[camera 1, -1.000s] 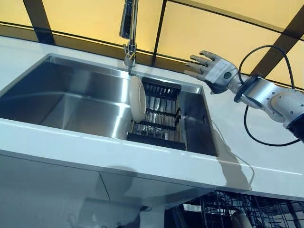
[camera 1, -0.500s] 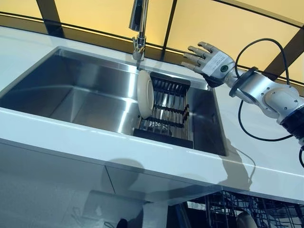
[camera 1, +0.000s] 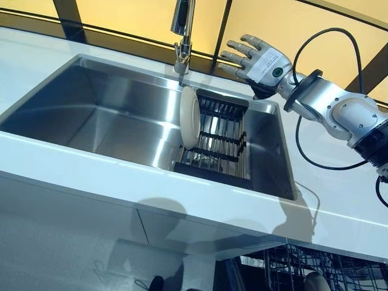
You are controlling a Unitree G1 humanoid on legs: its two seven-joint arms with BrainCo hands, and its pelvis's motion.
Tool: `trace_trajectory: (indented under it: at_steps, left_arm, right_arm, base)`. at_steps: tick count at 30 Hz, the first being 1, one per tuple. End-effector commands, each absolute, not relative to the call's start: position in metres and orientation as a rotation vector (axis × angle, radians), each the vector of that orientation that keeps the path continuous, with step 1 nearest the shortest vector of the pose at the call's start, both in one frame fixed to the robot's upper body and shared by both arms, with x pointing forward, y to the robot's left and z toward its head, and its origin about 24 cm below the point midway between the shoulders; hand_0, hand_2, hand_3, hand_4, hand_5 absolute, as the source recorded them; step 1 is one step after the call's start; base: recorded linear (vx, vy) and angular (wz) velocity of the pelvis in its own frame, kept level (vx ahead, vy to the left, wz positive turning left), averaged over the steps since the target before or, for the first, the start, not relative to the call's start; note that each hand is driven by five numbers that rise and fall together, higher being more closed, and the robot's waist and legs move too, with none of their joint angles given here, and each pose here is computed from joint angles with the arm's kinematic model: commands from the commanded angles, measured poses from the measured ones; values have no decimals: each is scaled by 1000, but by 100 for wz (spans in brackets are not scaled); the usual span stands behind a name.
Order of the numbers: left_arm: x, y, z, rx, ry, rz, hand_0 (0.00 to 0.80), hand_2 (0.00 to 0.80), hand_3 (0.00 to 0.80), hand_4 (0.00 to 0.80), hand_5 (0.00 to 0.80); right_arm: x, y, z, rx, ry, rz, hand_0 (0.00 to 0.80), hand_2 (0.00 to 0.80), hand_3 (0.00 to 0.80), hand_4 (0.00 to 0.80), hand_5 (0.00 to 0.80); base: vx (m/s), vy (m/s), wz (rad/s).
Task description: Take plates into dishwasher
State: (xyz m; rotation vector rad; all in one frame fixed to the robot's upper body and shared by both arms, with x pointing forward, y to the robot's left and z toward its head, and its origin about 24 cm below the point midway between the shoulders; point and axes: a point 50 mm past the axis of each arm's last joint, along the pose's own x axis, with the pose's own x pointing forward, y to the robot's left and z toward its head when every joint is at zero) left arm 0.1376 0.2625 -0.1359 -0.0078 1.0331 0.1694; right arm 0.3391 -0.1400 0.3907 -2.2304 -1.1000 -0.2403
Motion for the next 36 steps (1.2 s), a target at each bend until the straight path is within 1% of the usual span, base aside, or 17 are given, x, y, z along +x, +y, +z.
trace_trajectory:
  at_steps: [1, 13, 21, 25, 36]
  left_arm:
    - [140, 269, -133, -24, 1018, 206, 0, 0, 0, 0, 0]
    - [149, 272, -127, -29, 935, 239, 0, 0, 0, 0, 0]
    - [149, 274, -127, 25, 953, 222, 0, 0, 0, 0, 0]
    - [143, 278, -127, 20, 961, 226, 0, 0, 0, 0, 0]
    - [144, 277, -127, 4, 950, 225, 0, 0, 0, 0, 0]
  right_arm:
    - [323, -138, 428, -2203, -1126, -405, 0, 0, 0, 0, 0]
    - [320, -120, 418, -2167, -1157, -331, 0, 0, 0, 0, 0]
    - [318, -112, 420, -2163, -1180, -336, 0, 0, 0, 0, 0]
    - [317, -109, 423, -2155, -1197, -342, 0, 0, 0, 0, 0]
    - [316, -100, 423, -2142, -1205, -323, 0, 0, 0, 0, 0]
  base:
    - [0, 0, 0]
    - [2, 5, 3]
    - [-4, 4, 1]
    - [-19, 20, 6]
    - [0, 4, 4]
